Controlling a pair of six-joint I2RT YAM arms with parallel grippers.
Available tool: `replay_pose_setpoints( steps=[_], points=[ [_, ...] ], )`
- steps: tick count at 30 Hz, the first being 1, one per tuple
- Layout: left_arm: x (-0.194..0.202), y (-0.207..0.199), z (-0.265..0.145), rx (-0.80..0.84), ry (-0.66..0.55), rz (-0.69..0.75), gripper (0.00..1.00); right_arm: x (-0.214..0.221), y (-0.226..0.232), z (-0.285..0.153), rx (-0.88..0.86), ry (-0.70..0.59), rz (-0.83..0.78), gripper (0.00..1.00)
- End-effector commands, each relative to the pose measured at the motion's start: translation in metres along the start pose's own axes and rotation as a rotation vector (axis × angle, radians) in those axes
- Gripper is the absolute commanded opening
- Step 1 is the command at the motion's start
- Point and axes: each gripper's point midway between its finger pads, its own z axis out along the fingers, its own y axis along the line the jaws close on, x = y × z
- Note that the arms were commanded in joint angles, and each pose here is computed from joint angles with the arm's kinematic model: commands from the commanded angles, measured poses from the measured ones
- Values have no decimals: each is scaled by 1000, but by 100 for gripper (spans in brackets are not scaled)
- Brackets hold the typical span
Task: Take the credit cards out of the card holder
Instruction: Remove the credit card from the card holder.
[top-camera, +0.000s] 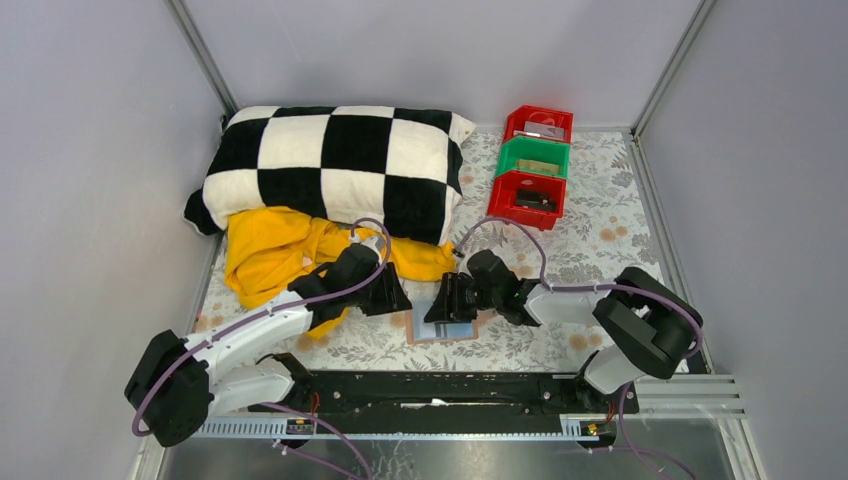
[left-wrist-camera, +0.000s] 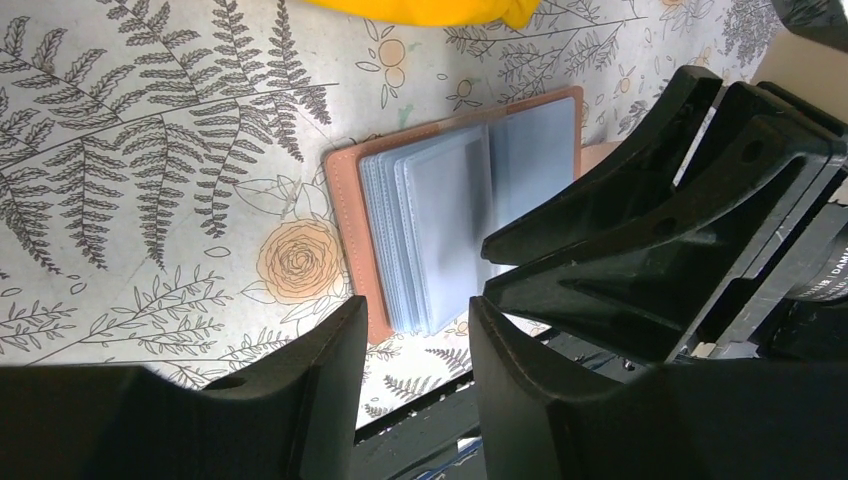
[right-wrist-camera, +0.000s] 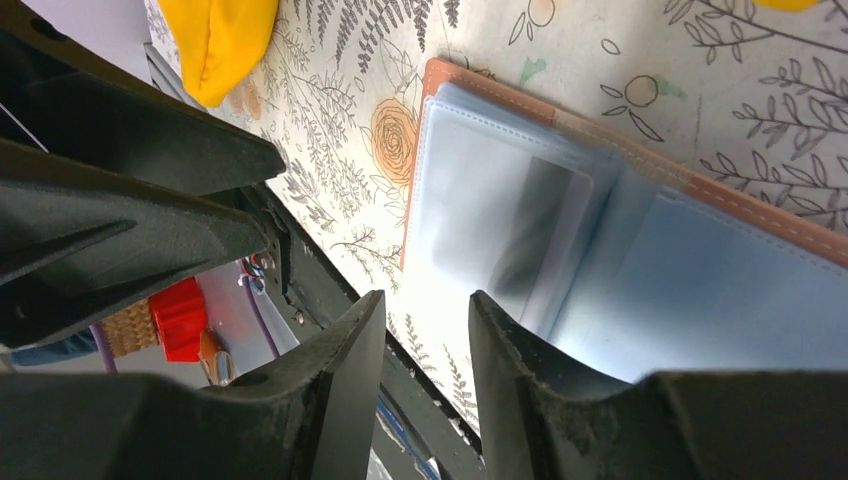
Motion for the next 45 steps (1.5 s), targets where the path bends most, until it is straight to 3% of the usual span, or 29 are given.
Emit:
replay_pose_setpoints(
  steps=[1, 13, 17, 37, 45],
  points=[
    [-6, -14, -2, 69, -22, 0, 46, -18, 8, -13, 6, -125, -29, 41],
    [10, -25, 23, 140, 59, -23, 41, -17, -32, -26, 151, -213, 57, 28],
    [15, -29, 27, 171, 80, -43, 42, -23, -47, -39, 191, -262, 85, 28],
    [18, -44, 41, 246, 124, -60, 40, -8, -84, -41, 270, -226, 129, 25],
    [6, -26, 36, 111, 51, -39, 47, -7, -85, -43, 276, -227, 125, 25]
  ],
)
